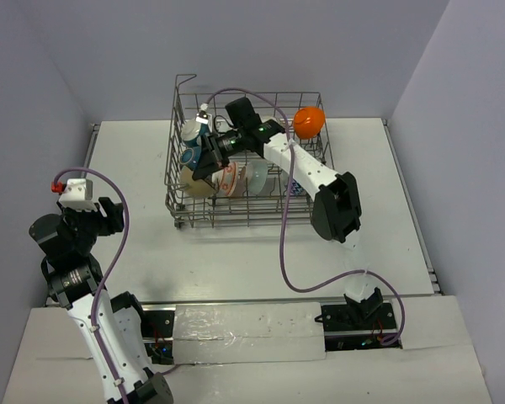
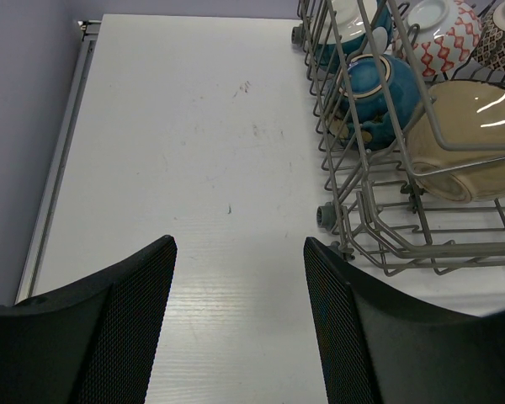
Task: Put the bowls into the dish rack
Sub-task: Turn the bowl upside down over the dish rack.
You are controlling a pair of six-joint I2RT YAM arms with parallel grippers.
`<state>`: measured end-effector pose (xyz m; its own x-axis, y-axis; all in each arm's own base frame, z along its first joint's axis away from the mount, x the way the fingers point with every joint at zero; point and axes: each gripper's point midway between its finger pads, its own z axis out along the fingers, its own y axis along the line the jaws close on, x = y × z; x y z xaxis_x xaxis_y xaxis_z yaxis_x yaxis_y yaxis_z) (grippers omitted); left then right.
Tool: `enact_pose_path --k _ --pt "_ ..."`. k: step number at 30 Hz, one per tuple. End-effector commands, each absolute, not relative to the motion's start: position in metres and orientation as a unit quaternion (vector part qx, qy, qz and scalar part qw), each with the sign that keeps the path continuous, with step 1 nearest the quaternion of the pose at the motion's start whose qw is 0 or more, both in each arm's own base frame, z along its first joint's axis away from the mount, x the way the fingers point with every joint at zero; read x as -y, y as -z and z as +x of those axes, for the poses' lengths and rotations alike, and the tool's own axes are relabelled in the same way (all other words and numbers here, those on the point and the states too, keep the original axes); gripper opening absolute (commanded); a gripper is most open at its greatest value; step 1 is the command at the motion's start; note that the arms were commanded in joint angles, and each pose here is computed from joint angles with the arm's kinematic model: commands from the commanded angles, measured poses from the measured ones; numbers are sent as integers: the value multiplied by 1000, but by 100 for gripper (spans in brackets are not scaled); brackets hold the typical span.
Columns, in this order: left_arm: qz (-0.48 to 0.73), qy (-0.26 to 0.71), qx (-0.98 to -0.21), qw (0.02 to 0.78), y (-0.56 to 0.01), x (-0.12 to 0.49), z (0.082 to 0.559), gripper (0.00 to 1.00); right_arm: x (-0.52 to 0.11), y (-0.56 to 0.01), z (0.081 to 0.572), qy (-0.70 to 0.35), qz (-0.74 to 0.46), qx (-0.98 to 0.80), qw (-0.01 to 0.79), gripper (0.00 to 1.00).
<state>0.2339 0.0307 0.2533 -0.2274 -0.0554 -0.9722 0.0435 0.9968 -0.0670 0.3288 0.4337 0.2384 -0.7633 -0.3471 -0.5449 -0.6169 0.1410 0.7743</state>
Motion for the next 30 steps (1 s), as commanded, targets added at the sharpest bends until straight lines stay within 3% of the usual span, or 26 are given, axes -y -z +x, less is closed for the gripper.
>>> enact_pose_path --k 1,9,30 --pt "-4 38 -775 631 -259 -32 236 68 -449 -269 317 -612 -347 -699 124 0" --pt "-5 36 -774 632 -259 -33 236 68 -463 -285 322 -668 -290 -672 132 0" --pt "-5 37 -773 633 -260 -33 237 68 -442 -252 323 -660 -221 -700 158 0"
